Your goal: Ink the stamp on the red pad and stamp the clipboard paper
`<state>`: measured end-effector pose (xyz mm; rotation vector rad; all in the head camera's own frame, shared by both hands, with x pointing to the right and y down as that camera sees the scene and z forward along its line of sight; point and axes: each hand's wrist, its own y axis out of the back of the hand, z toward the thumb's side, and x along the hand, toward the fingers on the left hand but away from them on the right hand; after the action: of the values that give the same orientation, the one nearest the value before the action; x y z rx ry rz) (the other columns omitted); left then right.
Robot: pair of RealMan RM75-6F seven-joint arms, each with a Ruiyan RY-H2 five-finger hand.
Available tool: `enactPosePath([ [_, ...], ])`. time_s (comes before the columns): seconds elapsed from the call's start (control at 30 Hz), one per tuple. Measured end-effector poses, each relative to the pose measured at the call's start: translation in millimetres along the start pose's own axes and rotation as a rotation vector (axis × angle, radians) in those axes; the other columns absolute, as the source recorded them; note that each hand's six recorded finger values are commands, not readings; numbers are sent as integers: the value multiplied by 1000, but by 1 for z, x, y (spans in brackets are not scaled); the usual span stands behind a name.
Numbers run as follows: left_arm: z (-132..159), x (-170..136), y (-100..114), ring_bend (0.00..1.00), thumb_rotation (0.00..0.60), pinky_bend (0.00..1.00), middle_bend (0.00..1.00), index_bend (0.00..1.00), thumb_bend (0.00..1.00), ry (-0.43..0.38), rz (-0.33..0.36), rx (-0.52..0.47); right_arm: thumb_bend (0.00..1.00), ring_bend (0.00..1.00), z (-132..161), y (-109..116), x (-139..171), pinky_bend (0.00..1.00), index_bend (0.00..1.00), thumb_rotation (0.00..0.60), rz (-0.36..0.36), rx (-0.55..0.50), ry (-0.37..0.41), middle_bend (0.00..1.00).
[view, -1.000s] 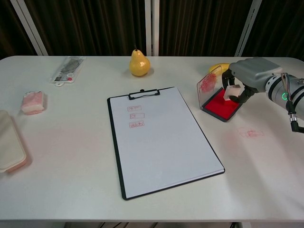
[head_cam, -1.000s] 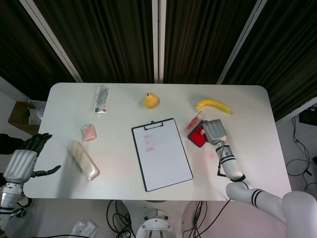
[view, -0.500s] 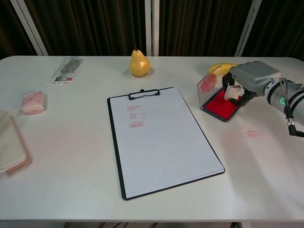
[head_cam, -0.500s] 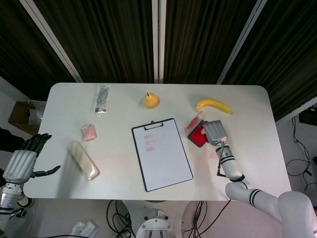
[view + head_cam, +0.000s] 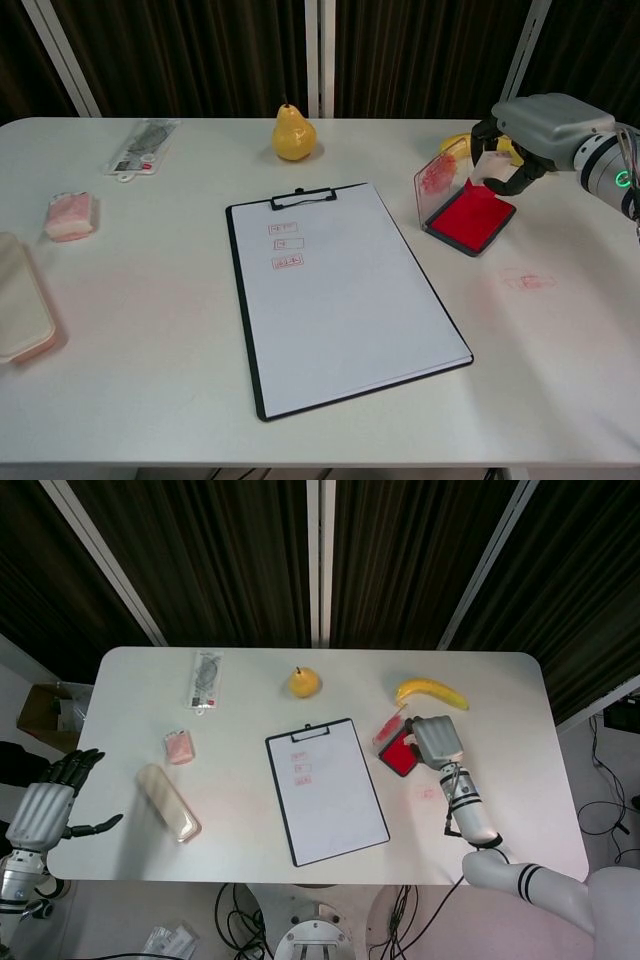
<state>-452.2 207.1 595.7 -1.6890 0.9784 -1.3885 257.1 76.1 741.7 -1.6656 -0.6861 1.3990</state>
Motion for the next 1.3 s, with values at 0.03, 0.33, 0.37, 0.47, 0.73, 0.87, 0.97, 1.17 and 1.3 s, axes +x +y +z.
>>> enactPosePath([
  [0.03,0,0,0,94,300,185,101,102,105,0,1,-1,381,825,4,3,3,898,647,600,-2,-5,12,589],
  [0.33,-1,-3,3,94,299,185,101,102,105,5,13,-4,381,824,54,25,33,898,647,600,7,-40,124,593],
  [0.37,-2,-4,3,94,299,185,101,102,105,6,14,-6,381,824,60,26,36,898,647,600,11,-38,132,593],
  [0.47,-3,-5,4,94,302,185,101,102,105,9,16,-10,381,825,77,27,43,898,647,600,19,-22,150,592],
  [0.73,-7,-8,7,94,298,185,101,102,105,15,29,-13,381,824,139,12,50,898,652,600,56,-3,187,585],
  [0.87,-9,-9,9,94,299,185,101,102,105,18,32,-13,381,825,166,4,49,898,653,600,67,-6,202,584],
  [0.97,-10,-10,10,94,301,185,101,102,105,19,42,-11,381,824,182,1,47,898,653,600,66,-13,203,583],
  [1.17,-14,-10,10,94,298,185,101,103,105,25,46,-17,385,825,208,-4,42,898,653,600,64,-19,200,583],
  [1.3,-16,-11,9,94,298,185,101,104,105,27,43,-18,386,825,221,-10,40,898,653,600,69,-15,197,583],
])
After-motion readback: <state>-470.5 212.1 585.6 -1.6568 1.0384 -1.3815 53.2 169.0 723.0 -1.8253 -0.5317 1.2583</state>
